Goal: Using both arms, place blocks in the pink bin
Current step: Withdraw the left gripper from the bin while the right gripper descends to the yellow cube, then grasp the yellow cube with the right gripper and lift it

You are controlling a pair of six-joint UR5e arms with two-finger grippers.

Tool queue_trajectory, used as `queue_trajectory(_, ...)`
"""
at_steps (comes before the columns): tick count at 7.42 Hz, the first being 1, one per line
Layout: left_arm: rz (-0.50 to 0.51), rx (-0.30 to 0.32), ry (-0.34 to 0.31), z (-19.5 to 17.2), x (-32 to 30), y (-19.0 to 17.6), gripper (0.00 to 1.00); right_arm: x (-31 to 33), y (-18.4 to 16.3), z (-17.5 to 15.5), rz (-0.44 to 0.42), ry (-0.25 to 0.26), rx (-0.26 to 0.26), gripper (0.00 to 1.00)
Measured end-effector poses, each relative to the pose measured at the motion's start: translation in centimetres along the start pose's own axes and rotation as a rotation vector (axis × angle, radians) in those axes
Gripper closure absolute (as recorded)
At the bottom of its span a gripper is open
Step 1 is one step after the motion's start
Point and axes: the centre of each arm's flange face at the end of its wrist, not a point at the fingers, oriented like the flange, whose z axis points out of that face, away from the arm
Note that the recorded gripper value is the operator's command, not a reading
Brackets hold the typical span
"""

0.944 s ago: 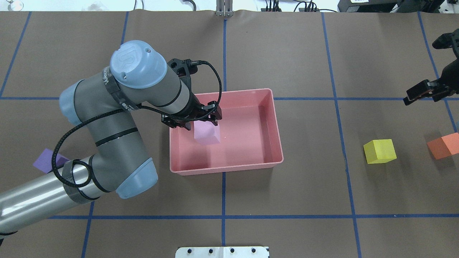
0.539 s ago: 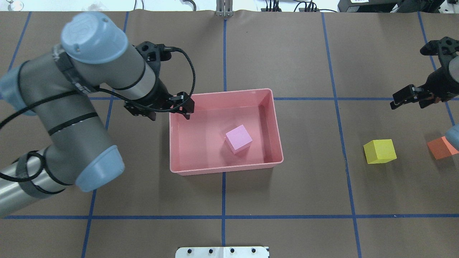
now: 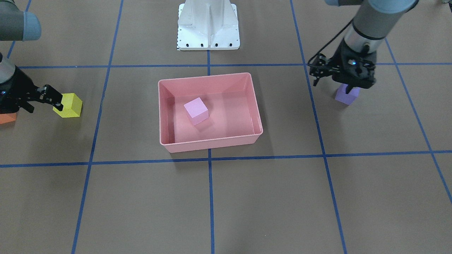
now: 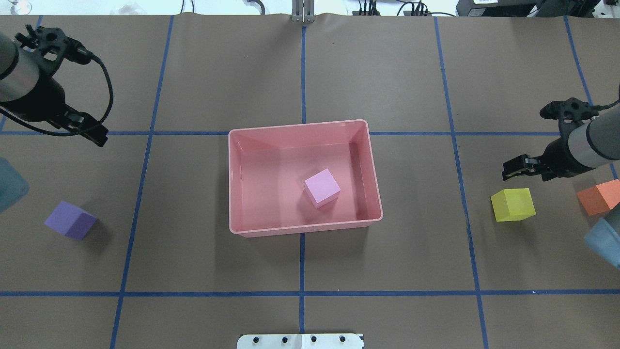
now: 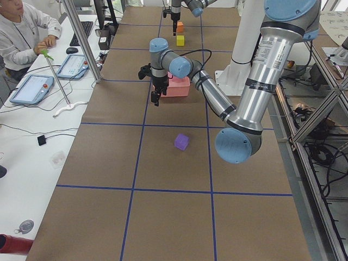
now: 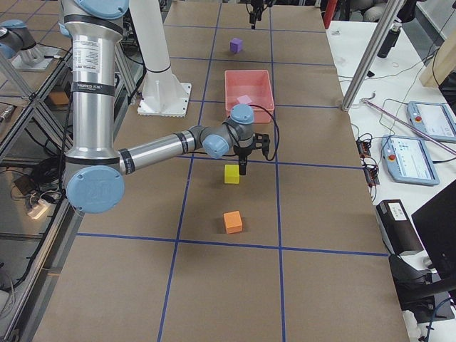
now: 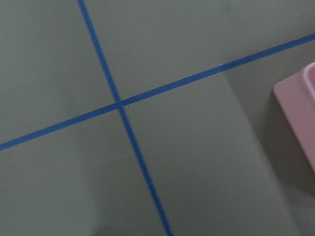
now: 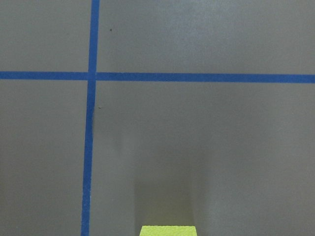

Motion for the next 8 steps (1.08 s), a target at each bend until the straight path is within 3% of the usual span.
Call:
queue_trajectory(2, 0.009, -0.003, -0.009, -0.1, -1.3, 0.5, 0.00, -0.6, 2.9, 2.1, -0.016, 0.041, 0.021, 0.00)
queue_trajectory(4, 0.009, -0.001, -0.010, -0.2, -1.4, 0.6, 0.00, -0.2, 5.1, 3.5, -0.055, 0.050, 0.031, 0.00)
queue_trajectory(5, 0.008, -0.001, -0.010, -0.2, -1.4, 0.6, 0.00, -0.4, 5.9, 4.2, -0.073, 0.061, 0.033, 0.40)
queue_trajectory(6, 0.008, -0.001, -0.010, -0.2, -1.4, 0.6, 0.00, -0.6, 6.4, 5.0, -0.089, 0.074, 0.037, 0.99)
queue_trajectory(8, 0.008, -0.002, -0.010, -0.1, -1.4, 0.6, 0.00, -1.3, 6.6, 5.4, -0.104, 0.075, 0.040, 1.00)
